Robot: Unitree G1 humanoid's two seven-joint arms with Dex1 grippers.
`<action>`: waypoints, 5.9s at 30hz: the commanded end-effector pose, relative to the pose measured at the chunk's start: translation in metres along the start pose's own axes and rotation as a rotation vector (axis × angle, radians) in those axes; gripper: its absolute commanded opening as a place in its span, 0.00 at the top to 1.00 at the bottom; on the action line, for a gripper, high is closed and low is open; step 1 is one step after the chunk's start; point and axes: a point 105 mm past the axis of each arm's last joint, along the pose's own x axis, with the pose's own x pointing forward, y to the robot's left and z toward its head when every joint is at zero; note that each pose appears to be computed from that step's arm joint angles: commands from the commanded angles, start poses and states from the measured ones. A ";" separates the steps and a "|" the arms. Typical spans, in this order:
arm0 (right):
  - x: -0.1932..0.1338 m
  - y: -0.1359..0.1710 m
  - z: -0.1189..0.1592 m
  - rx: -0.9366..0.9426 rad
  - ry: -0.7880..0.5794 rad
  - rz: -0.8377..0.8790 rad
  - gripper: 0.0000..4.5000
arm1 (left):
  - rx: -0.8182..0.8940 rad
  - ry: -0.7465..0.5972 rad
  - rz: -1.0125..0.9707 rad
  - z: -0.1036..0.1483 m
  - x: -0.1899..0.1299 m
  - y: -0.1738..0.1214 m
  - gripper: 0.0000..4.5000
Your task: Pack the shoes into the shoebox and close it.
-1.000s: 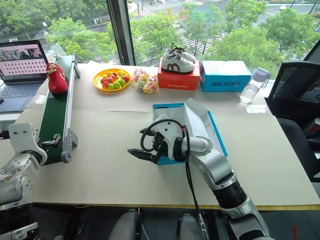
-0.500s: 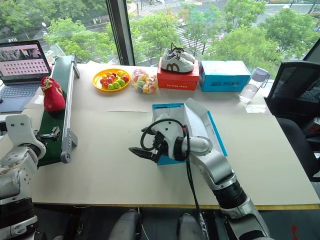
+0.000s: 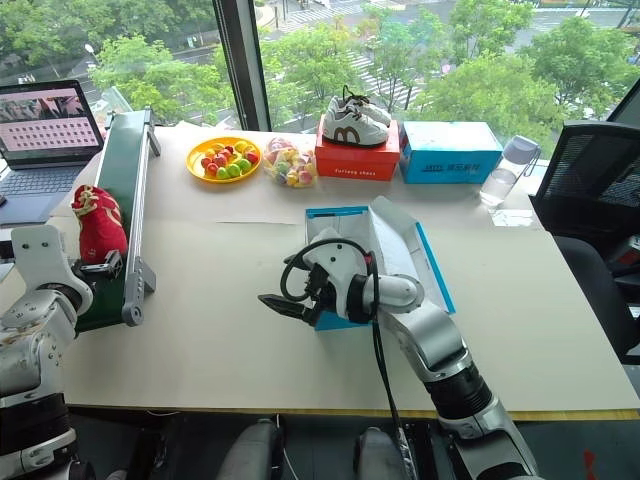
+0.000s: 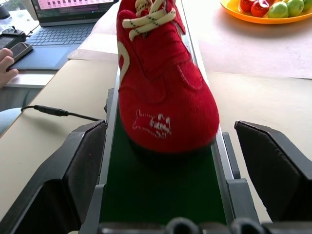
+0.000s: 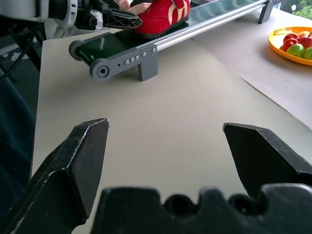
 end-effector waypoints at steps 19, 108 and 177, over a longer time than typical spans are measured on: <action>-0.006 -0.010 0.018 -0.061 -0.056 -0.054 0.00 | -0.159 0.088 0.014 -0.015 0.002 -0.010 0.61; -0.051 -0.145 -0.056 0.405 0.319 -0.823 0.83 | -0.167 -0.274 -1.103 0.044 -0.106 -0.230 0.49; -0.004 -0.014 0.013 -0.165 -0.028 -0.072 0.00 | -0.113 -0.055 0.061 -0.014 0.011 -0.001 0.01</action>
